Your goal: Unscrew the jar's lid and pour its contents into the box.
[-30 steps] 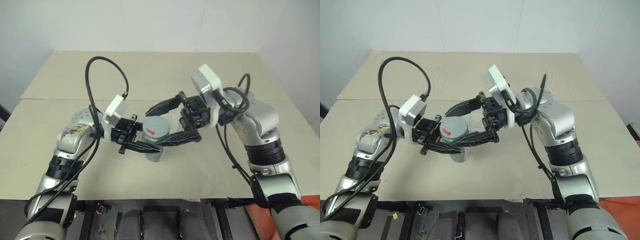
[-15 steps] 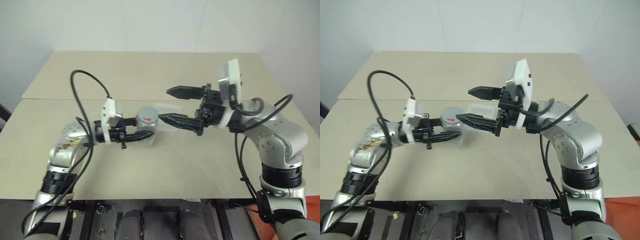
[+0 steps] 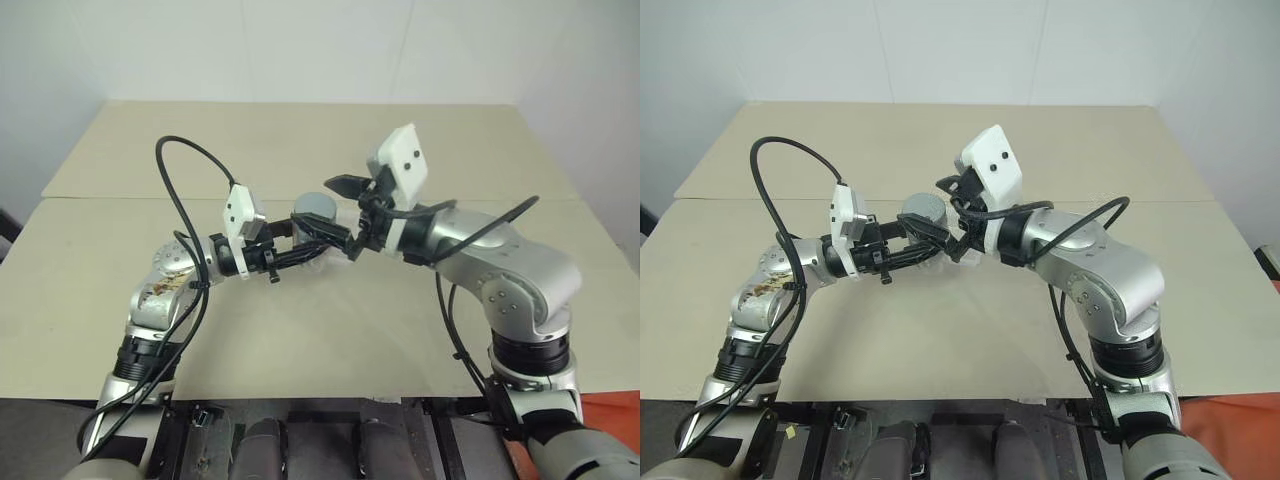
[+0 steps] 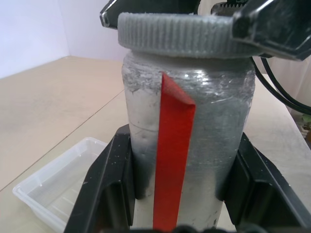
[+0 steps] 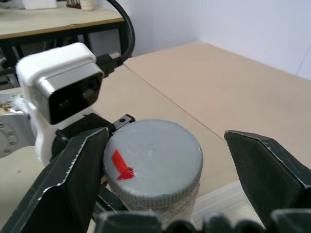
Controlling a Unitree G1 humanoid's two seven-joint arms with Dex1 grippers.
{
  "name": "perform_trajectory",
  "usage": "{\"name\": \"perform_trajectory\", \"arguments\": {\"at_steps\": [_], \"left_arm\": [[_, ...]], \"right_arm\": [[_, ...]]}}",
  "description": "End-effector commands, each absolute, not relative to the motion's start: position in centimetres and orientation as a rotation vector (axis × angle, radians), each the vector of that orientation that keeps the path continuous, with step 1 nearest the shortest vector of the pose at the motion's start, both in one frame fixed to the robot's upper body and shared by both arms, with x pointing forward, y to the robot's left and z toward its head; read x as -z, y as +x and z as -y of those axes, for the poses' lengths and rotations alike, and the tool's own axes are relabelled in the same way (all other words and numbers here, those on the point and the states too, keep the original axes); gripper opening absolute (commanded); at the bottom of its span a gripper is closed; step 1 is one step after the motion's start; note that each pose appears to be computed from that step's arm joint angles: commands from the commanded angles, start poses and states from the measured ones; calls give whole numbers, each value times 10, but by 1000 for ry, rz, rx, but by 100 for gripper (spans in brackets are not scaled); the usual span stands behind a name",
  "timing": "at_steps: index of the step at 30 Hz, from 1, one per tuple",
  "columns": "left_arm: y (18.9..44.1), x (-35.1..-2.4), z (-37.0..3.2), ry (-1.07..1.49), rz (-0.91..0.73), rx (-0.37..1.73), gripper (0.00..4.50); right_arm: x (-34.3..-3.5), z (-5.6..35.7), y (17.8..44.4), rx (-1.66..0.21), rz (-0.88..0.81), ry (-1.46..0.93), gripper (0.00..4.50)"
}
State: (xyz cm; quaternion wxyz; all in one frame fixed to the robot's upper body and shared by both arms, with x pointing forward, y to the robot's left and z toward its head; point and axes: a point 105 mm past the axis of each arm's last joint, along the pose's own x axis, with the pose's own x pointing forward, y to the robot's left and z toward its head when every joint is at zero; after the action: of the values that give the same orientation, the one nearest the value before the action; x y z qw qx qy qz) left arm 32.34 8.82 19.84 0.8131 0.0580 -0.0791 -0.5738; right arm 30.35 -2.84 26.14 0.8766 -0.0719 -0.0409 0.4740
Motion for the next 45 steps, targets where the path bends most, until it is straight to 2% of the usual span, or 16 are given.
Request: {"name": "perform_trajectory", "arguments": {"at_steps": [1, 29, 33, 37, 45], "left_arm": [[318, -211, -85, 143, 217, 1252, 194], [298, -214, -120, 147, 156, 1350, 194], [303, -215, -122, 145, 155, 1333, 194], [314, -214, -118, 150, 150, 1321, 194], [320, -212, -97, 149, 171, 1380, 194]], "right_arm": [[-274, 26, 301, -977, 134, -178, 445], [-267, 60, 297, -1011, 108, -246, 445], [-264, 65, 285, -1109, 110, -287, 445], [-274, 60, 273, -1197, 162, -254, 445], [-287, 30, 280, -1180, 213, -205, 445]]}}
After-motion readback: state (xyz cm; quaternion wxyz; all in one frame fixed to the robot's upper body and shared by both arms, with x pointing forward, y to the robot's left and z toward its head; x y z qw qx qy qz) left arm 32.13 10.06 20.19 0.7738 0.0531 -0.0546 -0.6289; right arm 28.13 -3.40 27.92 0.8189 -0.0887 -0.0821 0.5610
